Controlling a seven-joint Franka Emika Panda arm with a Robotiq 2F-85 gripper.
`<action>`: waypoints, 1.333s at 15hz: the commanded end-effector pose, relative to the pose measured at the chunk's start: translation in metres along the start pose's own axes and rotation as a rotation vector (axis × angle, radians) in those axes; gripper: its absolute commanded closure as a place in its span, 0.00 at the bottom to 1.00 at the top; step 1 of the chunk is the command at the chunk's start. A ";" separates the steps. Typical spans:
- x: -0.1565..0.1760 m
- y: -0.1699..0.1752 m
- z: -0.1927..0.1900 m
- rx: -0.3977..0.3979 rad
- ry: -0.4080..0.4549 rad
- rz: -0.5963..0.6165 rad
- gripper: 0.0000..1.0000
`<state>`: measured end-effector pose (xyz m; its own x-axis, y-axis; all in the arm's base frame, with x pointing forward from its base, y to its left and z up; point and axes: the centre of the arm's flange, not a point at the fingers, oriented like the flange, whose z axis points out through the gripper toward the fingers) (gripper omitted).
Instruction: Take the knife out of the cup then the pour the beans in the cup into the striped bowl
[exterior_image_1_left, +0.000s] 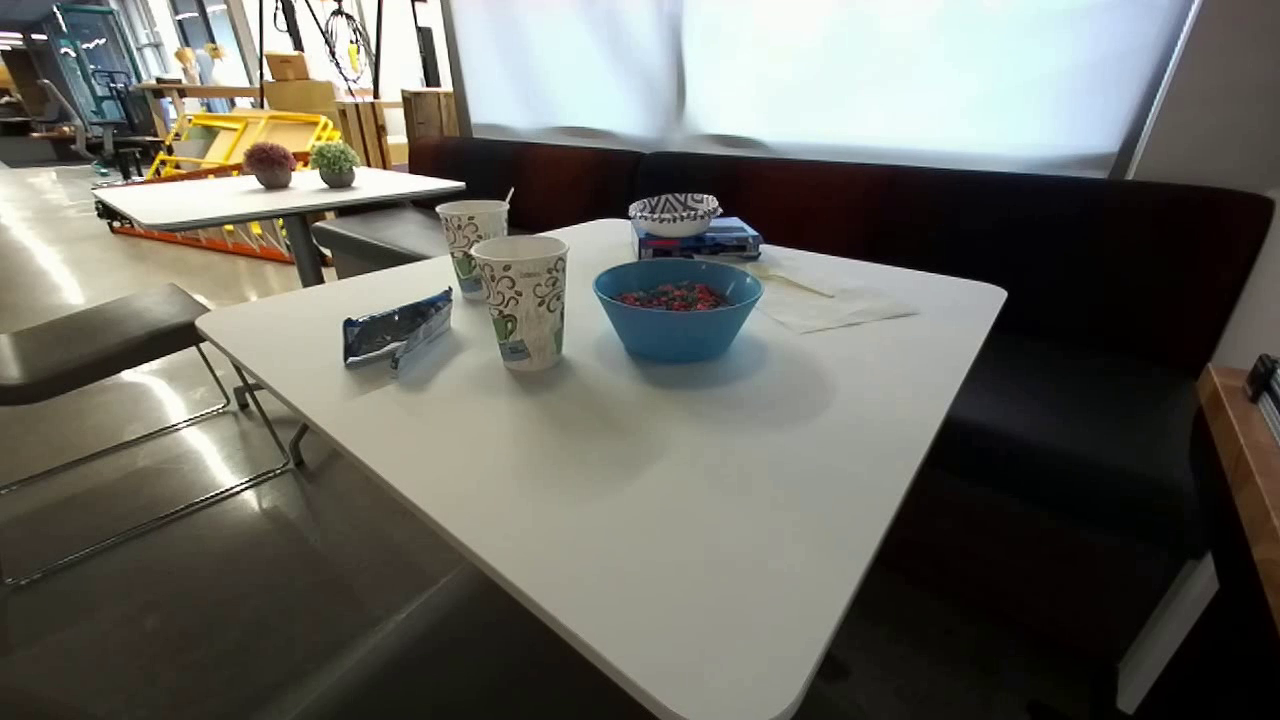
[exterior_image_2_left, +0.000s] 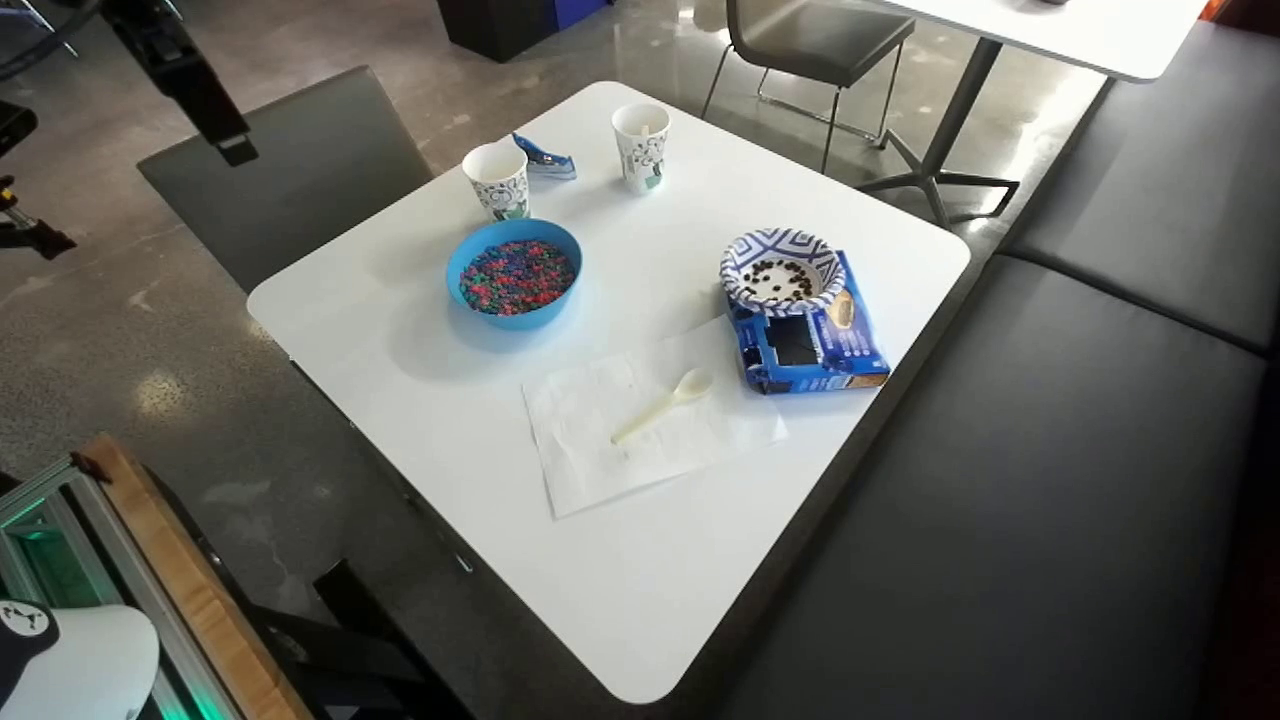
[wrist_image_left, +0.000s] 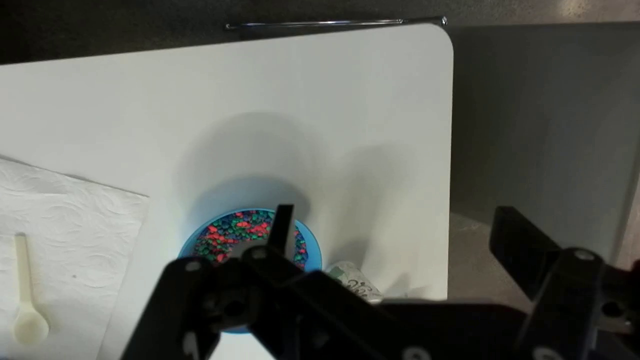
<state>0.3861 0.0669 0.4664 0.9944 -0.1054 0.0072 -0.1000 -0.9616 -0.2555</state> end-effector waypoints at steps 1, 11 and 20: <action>0.070 -0.023 0.025 0.003 0.043 0.100 0.00; 0.251 -0.020 0.054 0.092 0.262 0.421 0.00; 0.324 0.045 0.114 0.047 0.286 0.516 0.00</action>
<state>0.6807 0.0211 0.3721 0.7744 -0.6204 0.1240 -0.5566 -0.7612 -0.3327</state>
